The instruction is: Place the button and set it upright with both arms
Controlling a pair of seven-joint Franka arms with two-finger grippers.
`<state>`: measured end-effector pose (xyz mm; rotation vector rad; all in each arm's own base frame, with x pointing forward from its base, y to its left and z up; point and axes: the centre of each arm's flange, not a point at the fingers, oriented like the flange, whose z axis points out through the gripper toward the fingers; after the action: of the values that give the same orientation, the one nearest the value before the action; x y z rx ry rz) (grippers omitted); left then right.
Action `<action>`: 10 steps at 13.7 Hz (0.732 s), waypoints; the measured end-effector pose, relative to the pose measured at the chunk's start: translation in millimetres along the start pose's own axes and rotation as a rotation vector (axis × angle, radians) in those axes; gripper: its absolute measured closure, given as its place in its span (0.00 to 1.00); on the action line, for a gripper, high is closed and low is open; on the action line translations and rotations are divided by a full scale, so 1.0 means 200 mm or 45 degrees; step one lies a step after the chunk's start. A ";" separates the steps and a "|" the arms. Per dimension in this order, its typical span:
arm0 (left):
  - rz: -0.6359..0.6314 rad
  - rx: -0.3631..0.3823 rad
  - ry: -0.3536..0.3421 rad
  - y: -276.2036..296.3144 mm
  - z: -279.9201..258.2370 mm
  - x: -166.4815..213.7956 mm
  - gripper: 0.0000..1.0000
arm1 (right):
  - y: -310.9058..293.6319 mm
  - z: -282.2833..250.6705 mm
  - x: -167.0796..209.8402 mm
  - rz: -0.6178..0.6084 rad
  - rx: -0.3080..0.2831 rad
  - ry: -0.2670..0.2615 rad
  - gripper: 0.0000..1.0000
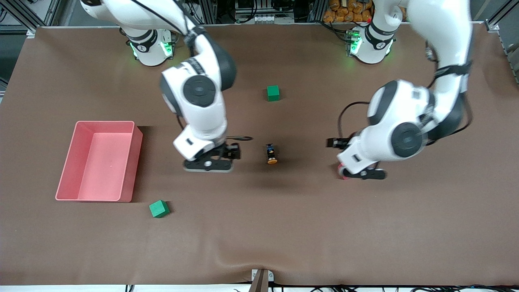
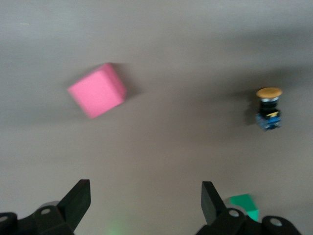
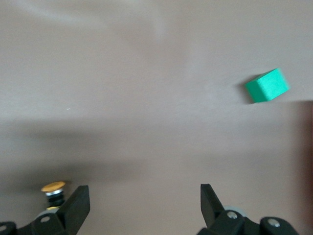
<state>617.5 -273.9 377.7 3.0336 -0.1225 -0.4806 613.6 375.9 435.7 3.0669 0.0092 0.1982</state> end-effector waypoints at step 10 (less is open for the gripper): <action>-0.218 -0.060 0.066 0.69 0.61 0.06 0.00 | 1.19 -0.30 0.03 -0.159 0.052 -0.063 0.00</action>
<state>582.5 -418.3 269.9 3.0213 0.1503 -0.4092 611.3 142.3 511.9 3.0973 0.2034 0.1161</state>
